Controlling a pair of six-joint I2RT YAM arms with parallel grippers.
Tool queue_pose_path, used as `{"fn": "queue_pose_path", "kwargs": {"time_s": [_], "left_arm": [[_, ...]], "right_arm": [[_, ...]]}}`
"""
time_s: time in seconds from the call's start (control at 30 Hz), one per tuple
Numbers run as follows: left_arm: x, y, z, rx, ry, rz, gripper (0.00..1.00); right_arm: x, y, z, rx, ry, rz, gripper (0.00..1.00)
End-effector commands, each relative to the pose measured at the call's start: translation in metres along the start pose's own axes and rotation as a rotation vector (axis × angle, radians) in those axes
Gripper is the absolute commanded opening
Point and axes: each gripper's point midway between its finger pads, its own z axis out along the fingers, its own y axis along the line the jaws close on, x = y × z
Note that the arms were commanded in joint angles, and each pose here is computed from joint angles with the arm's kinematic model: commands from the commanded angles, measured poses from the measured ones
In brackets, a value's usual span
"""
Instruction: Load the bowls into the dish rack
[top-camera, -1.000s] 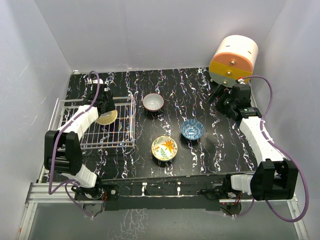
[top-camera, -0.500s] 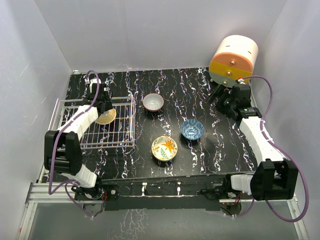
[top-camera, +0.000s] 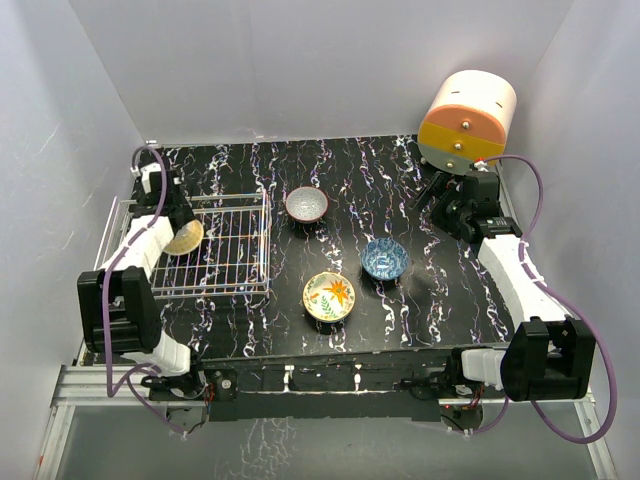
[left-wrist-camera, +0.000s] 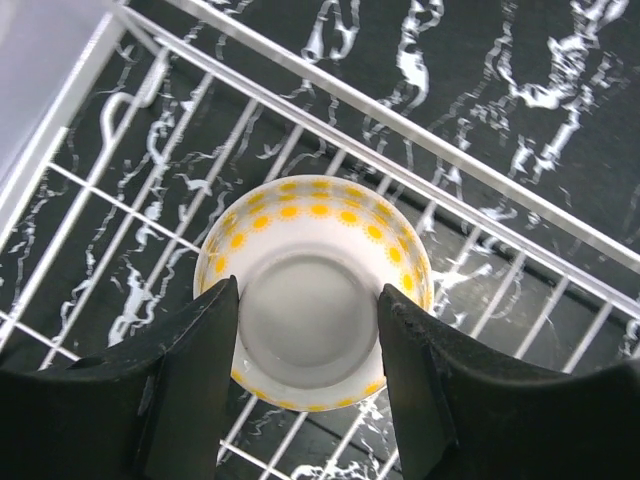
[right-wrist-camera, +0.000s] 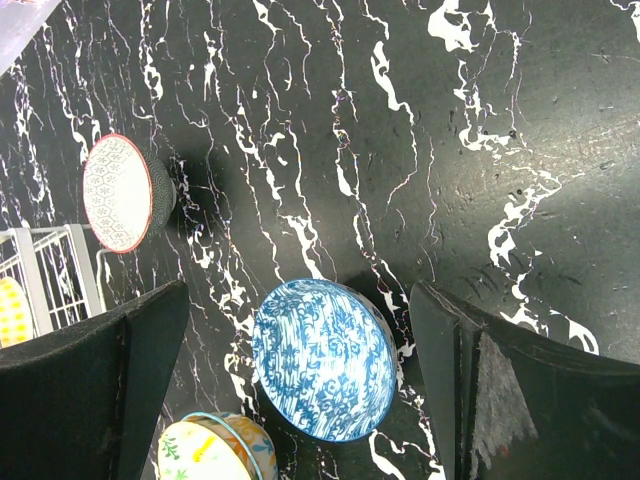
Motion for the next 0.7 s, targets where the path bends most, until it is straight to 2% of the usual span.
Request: {"fn": "queue_pose_path", "kwargs": {"time_s": [0.0,0.37,0.67], "left_arm": [[0.014,0.028,0.005,-0.051,0.058,-0.004,0.48],[0.003,0.068,0.03,-0.111,0.08,-0.132,0.47],[-0.011,0.074,0.036,-0.11,0.06,-0.17,0.47]], "right_arm": [[-0.015,0.011,-0.002,-0.041,-0.057,-0.013,0.95],[-0.017,0.011,-0.002,-0.04,-0.056,-0.009,0.95],[-0.017,0.013,0.0,-0.044,-0.045,-0.006,0.95]]}}
